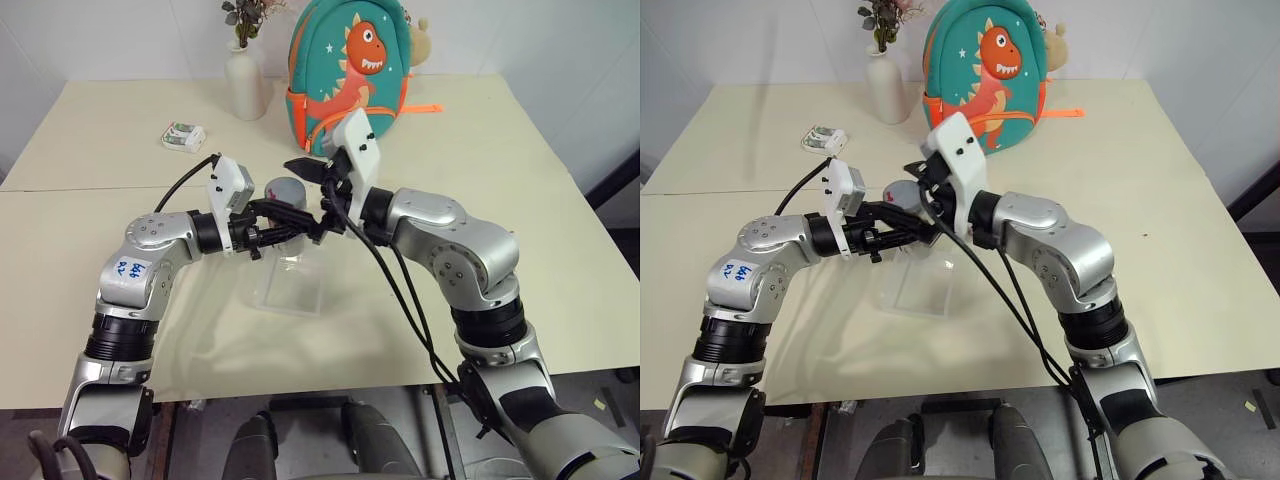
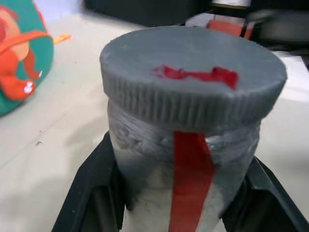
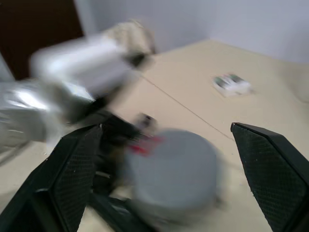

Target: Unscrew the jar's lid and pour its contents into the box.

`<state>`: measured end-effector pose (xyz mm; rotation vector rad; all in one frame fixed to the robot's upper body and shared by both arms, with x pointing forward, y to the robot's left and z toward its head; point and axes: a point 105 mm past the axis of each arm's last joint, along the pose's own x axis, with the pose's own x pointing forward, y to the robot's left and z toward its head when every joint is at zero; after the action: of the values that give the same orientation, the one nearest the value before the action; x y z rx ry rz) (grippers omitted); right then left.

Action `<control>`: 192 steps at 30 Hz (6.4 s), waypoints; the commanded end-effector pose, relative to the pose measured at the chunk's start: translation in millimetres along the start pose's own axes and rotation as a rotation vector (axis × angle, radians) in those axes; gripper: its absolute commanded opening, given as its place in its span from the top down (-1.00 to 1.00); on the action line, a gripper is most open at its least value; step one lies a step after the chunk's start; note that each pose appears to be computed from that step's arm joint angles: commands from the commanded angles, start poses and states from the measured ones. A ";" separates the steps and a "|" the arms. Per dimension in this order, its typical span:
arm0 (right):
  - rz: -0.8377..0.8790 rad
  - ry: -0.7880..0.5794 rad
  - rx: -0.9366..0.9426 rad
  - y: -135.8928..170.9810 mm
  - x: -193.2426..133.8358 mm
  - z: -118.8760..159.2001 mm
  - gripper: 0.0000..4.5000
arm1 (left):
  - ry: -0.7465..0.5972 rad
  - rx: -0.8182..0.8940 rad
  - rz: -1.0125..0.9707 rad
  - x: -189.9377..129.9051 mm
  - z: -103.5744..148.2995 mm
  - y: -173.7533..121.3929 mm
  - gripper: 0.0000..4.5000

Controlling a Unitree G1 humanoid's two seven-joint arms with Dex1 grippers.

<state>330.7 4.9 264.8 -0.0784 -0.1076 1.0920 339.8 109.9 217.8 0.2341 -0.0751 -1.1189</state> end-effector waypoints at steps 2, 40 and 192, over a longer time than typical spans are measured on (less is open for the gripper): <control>0.004 -0.043 -0.051 -4.1 -4.5 14.6 -1.00 | -0.033 0.043 -0.020 -3.1 11.5 -4.7 0.11; 0.526 0.027 -0.101 19.5 -40.0 15.7 -0.16 | -0.112 0.058 -0.432 -15.4 21.3 -41.6 0.11; 0.250 0.007 -0.088 -6.5 -25.3 24.8 -0.99 | -0.129 0.056 -0.257 -7.4 11.3 -17.6 0.11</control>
<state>318.8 -5.7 271.2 -0.1831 -0.0699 1.3788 323.7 107.8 217.7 0.2022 -0.1538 -1.3770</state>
